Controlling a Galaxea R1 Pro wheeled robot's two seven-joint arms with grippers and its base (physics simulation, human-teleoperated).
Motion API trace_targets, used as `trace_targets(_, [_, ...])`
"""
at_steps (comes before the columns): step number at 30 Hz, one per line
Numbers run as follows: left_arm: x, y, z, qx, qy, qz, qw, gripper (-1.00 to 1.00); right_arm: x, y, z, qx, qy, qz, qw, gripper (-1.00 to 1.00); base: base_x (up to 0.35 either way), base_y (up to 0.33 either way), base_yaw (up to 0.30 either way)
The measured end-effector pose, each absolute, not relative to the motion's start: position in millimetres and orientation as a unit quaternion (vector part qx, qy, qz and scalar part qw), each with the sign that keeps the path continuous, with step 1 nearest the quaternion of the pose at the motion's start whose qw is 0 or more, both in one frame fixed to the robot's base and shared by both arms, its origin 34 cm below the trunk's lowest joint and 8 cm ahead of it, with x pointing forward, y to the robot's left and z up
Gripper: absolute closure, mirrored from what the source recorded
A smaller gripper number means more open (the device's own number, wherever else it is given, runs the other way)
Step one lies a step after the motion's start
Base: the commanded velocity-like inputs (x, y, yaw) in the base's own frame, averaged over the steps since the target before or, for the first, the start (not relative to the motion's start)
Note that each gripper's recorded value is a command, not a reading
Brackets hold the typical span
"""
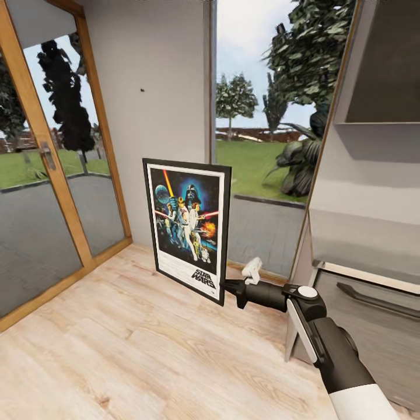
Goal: Pick up the poster from the kitchen countertop and hang it on one of the wall nails in the kitchen.
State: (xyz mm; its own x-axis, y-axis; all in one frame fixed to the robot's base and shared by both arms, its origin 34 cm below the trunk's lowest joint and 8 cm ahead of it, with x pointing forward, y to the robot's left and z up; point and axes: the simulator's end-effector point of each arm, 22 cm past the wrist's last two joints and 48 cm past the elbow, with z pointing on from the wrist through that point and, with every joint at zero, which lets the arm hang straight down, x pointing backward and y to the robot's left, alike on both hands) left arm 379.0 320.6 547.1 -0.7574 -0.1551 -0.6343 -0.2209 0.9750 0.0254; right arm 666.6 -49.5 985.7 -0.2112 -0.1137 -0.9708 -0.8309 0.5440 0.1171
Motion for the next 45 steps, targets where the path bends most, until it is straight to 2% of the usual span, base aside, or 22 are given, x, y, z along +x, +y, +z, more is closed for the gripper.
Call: trace_targets(45, [375,321,612,-0.100,0.936,0.050,0.333,-1.00,663,-50,1050,-0.336,0.701,0.339,0.529,1.00,0.000,0.000,0.000])
